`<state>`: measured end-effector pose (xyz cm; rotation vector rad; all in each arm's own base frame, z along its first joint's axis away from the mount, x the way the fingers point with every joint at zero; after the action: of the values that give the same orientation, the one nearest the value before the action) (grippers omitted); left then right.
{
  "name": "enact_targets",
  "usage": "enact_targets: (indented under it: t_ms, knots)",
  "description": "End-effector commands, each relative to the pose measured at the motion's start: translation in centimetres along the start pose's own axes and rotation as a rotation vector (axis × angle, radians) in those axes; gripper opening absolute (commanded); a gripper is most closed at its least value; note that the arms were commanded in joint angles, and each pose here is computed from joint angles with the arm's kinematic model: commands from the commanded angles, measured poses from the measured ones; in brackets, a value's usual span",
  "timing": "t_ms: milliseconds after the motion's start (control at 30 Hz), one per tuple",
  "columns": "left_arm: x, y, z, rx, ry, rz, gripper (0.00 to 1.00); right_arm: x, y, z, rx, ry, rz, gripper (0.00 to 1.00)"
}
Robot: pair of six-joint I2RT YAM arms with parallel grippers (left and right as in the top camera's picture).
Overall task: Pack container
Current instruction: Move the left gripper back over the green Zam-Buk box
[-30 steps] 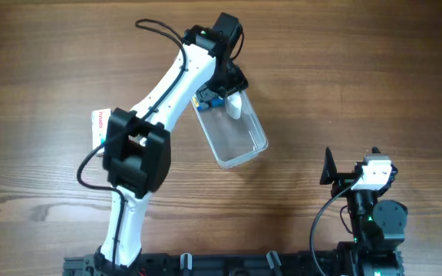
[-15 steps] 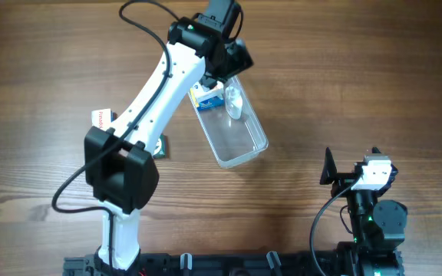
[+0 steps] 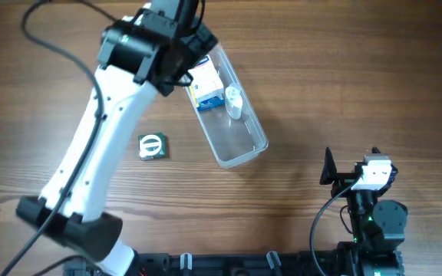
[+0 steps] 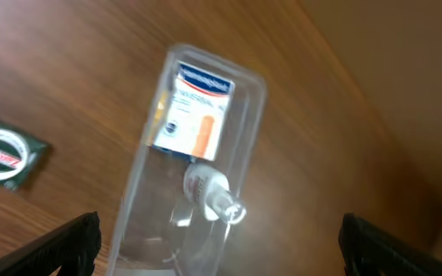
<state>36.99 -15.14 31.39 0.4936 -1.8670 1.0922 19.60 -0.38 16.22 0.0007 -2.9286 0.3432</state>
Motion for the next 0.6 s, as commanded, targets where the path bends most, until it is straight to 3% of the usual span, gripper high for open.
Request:
enact_targets:
  t_ms: [0,200,567]
  knots:
    - [-1.6,4.5,-1.6,0.262,-0.086,-0.116,0.99,0.0,-0.4,0.0,-0.017,-0.004,0.027,1.00]
    - [-5.1,9.7,-1.0,0.500,-0.082,-0.206,0.99,0.0,-0.4,0.0,-0.017,-0.004,0.027,1.00]
    - [-9.0,15.9,-1.3,0.774,-0.105,-0.377,0.99,0.0,-0.4,0.0,-0.017,-0.004,0.027,1.00]
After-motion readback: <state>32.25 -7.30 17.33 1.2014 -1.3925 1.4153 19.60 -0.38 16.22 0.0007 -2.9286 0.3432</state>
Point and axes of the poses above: each gripper's point midway between its finger pads, its own x axis back along the fingers, its own y axis along the line the jaws close on, z = x × y, the point moved 4 cm from there along x, back along the fingers, and after that the axes turned 11 degrees about x, right-handed, at the moved point
